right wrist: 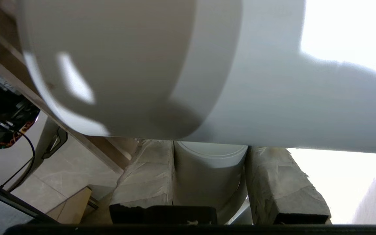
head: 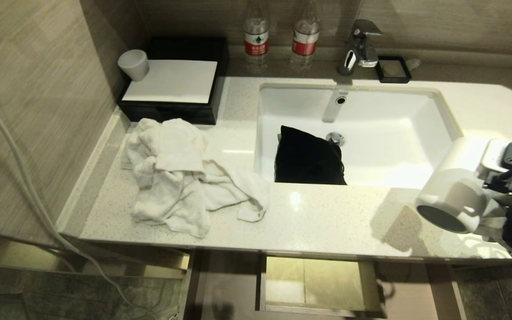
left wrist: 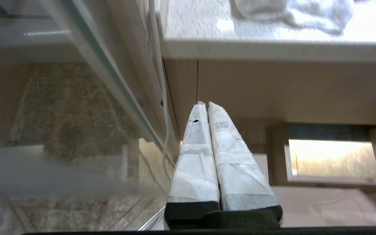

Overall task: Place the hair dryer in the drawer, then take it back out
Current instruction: Put it into the drawer

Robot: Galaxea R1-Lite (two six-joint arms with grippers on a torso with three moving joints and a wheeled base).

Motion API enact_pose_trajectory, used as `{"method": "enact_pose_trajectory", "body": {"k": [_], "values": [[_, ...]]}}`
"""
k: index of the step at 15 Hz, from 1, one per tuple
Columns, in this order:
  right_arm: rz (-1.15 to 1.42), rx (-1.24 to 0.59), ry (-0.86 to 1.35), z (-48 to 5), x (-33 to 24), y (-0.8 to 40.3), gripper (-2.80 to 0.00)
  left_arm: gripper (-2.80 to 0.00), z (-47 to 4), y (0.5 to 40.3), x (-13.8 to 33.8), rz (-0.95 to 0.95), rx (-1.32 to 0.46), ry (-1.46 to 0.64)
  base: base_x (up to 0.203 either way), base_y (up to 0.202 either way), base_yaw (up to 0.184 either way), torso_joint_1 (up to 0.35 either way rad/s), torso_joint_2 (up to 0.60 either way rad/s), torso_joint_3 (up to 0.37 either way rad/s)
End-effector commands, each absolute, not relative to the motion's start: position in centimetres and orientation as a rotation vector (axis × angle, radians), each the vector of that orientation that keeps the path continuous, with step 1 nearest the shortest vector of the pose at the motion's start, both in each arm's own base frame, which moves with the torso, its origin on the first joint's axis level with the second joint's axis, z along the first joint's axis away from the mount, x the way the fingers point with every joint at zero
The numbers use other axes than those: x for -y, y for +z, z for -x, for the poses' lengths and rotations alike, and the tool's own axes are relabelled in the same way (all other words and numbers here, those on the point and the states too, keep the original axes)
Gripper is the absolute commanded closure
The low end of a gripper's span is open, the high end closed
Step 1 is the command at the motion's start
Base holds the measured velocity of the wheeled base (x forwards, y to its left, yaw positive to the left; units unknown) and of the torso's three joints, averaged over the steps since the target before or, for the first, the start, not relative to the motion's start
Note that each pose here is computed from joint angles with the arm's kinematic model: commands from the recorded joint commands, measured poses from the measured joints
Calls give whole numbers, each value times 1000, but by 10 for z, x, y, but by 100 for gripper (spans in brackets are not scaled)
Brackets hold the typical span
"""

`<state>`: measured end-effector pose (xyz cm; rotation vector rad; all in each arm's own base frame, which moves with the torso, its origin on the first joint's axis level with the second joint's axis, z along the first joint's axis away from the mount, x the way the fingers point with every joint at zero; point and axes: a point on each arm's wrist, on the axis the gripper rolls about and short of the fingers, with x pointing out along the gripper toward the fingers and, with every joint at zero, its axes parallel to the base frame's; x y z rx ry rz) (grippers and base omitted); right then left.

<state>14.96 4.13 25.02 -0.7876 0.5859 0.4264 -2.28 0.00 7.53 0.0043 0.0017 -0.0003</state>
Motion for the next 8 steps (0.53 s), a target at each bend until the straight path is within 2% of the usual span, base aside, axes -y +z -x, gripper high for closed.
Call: {"method": "enact_pose_trajectory", "body": {"k": [1,8], "values": [[765,-558,347,-126,-25,252,0,0,23,75,0,-5,-2,0,0,0,0,-377,294,-88],[688,-536,116,-96,0,251,0,0,23,75,0,-5,-3,0,0,0,0,-346,230,-121]]}}
